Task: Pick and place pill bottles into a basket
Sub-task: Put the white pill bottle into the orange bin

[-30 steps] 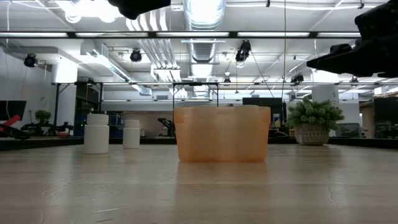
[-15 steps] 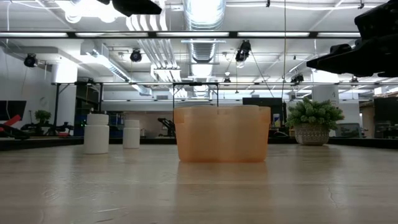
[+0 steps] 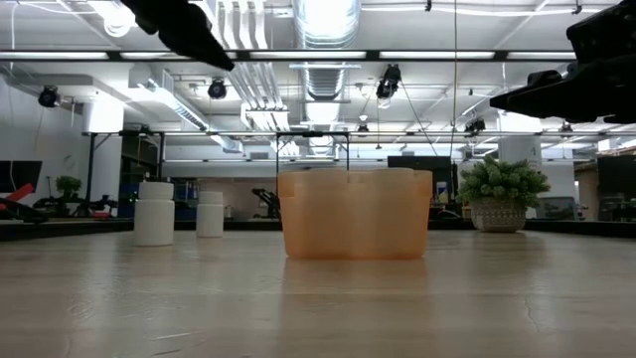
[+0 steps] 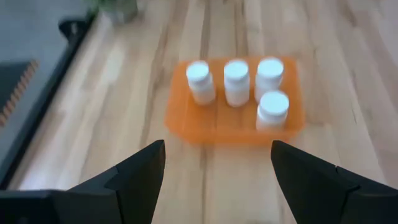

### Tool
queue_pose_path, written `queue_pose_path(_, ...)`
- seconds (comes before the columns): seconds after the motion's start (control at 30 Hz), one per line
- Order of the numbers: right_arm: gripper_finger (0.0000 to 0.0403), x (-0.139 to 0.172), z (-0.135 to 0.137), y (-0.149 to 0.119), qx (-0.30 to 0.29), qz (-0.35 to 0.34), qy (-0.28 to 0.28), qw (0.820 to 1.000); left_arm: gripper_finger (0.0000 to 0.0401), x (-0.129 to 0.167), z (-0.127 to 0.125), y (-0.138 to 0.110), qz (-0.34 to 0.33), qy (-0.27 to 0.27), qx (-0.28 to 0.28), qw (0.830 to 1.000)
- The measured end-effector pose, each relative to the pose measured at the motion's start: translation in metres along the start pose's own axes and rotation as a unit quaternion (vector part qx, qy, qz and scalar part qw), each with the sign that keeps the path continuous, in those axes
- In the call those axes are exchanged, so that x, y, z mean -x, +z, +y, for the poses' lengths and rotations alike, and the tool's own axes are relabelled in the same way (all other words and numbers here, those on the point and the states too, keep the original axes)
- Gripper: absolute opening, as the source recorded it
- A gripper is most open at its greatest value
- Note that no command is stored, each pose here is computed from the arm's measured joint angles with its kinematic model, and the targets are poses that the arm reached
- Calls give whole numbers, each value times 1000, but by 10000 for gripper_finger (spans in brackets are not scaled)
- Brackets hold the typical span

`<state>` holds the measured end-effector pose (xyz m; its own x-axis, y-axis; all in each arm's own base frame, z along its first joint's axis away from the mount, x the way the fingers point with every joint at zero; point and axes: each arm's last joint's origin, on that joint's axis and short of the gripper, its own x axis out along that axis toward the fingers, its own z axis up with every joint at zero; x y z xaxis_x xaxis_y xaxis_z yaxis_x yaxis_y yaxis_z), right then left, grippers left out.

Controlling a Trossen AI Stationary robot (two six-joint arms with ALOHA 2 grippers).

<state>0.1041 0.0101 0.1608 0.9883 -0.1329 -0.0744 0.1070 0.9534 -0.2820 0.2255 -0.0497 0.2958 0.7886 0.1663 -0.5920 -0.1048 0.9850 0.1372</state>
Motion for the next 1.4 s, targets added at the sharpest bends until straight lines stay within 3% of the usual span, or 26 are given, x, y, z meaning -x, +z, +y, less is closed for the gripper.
queue_pose_path(0.23, 249, 0, 0, 0, 1, 0, 0, 1000, 274, -2, 0, 3, 71, 33, 58, 995)
queue_pose_path(0.7, 250, 0, 0, 0, 0, 0, 0, 1000, 274, -26, -8, 4, 163, 103, 171, 966)
queue_pose_path(0.9, 251, 0, 0, 0, 1, 1, 0, 1000, 274, -27, -7, -3, 185, 140, 214, 949)
queue_pose_path(1.4, 250, 0, 0, 0, 0, 1, 0, 1000, 274, -23, -6, -6, 186, 152, 252, 938)
